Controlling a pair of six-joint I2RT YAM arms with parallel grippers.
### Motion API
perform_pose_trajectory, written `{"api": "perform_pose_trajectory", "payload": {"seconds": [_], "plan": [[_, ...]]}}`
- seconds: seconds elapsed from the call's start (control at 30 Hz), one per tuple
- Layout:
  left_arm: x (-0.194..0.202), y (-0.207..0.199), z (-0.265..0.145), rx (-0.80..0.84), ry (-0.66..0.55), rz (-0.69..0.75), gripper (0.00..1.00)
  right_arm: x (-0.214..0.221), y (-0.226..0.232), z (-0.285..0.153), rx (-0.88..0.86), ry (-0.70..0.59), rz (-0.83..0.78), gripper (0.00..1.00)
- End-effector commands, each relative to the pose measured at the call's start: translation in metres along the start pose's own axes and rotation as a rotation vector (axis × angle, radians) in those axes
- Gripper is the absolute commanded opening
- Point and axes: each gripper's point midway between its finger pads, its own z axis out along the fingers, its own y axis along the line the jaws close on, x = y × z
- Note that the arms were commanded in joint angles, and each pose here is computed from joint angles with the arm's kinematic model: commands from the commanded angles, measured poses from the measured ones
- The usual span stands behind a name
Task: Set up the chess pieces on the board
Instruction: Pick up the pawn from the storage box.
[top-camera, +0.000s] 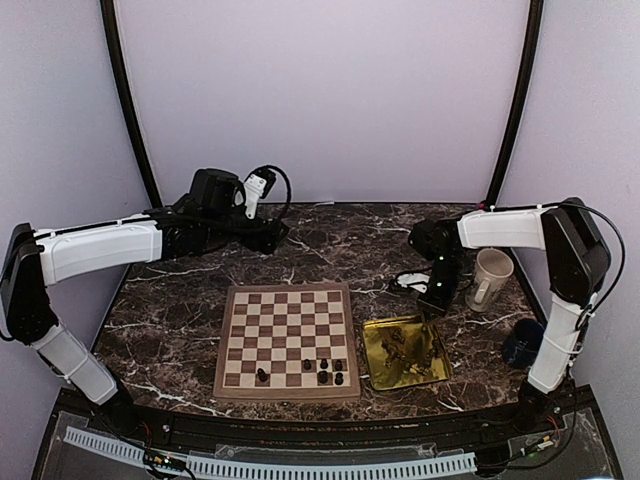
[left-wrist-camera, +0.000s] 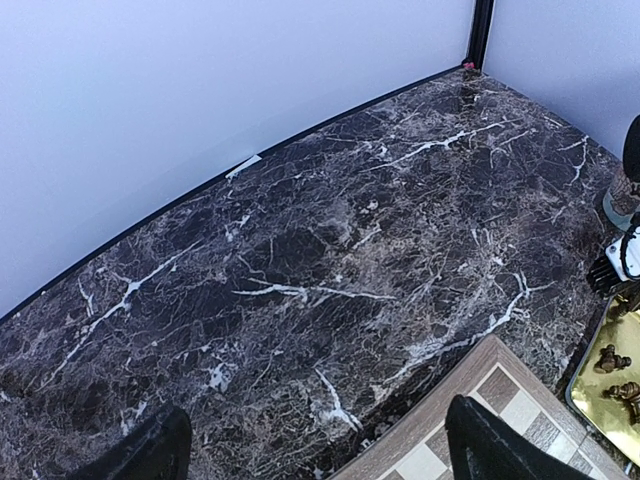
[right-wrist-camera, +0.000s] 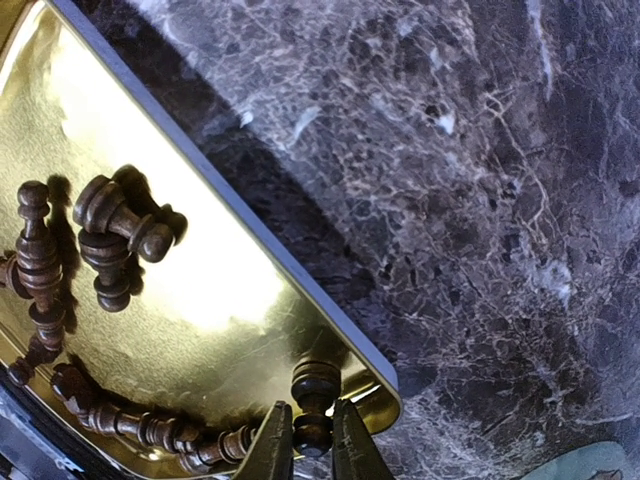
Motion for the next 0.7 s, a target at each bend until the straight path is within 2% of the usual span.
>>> {"api": "perform_pose_trajectory", "payload": {"seconds": [0.0, 0.3, 0.67], "plan": [[-0.006, -0.002, -0.001, 0.013, -0.003, -0.011, 0.91, -0.005, 0.006, -0.004, -0.025, -0.028, -0.011, 0.13], [-0.008, 0.001, -0.003, 0.001, -0.009, -0.016, 0.9, -0.03, 0.025, -0.039, 0.009, -0.088, -0.116, 0.12], [-0.012, 0.014, -0.007, -0.071, -0.015, -0.05, 0.92, -0.104, 0.094, -0.067, 0.019, -0.151, -0.373, 0.12]]}}
